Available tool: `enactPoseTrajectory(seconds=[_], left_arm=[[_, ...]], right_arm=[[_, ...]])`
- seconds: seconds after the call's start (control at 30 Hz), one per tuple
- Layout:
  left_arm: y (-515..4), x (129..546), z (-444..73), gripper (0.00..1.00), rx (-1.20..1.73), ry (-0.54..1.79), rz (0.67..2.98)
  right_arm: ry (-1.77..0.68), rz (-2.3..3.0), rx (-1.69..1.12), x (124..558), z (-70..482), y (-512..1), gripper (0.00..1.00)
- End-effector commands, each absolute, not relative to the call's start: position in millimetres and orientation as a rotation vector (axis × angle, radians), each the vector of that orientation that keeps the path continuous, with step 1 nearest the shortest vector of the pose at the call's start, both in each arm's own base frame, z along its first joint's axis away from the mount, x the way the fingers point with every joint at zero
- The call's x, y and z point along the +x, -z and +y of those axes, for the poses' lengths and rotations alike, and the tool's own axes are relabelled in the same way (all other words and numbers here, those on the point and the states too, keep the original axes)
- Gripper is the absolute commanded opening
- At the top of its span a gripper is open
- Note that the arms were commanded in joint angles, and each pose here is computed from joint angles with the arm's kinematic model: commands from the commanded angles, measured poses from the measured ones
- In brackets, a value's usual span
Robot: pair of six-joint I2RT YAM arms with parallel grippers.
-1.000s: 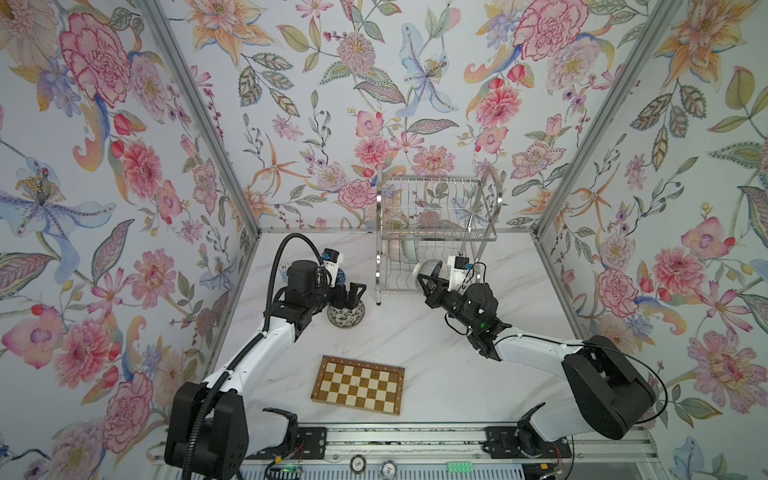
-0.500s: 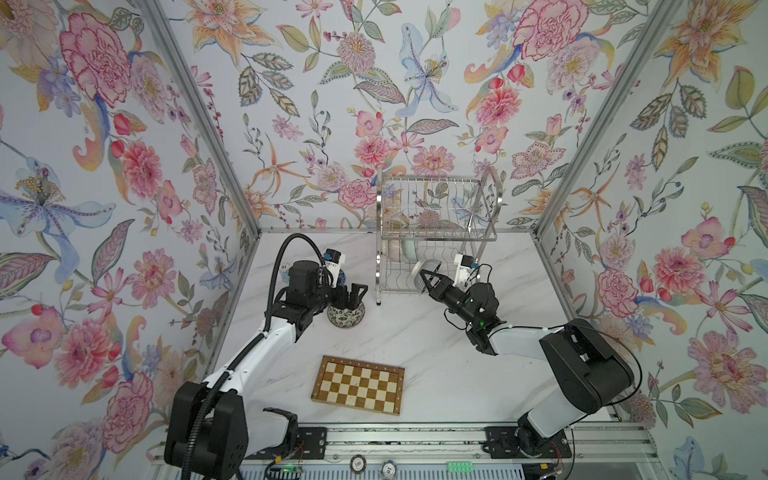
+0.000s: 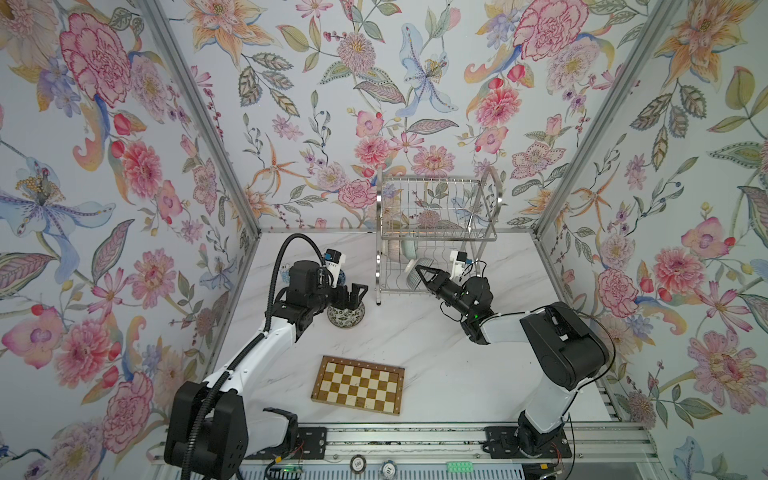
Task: Load the bowls into the dish rack
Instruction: 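Insert the held bowl upright into the rack slot beside the mint-green bowl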
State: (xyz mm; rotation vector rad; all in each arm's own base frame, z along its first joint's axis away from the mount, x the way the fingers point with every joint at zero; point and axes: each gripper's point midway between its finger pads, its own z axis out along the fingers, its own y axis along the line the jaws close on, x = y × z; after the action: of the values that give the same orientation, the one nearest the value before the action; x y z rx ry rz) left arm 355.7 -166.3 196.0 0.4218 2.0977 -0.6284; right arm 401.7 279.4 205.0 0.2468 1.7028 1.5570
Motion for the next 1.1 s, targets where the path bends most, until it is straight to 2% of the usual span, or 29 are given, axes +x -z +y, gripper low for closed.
enactPoseTrajectory(seconds=[0.0, 0.4, 1.07], left_arm=[[-186.8, 350.0, -173.0, 0.99, 0.468, 0.643, 2.119], [-184.2, 349.1, -175.4, 0.99, 0.480, 0.645, 2.130], [-180.3, 346.8, -178.8, 0.99, 0.505, 0.642, 2.146]], right_arm=[[-1.660, 1.572, 0.140, 402.4, 286.3, -247.3, 0.00], [-1.788, 1.636, 0.030, 410.5, 311.1, -241.9, 0.01], [-1.865, 1.721, -0.051, 422.2, 328.1, -220.0, 0.01]])
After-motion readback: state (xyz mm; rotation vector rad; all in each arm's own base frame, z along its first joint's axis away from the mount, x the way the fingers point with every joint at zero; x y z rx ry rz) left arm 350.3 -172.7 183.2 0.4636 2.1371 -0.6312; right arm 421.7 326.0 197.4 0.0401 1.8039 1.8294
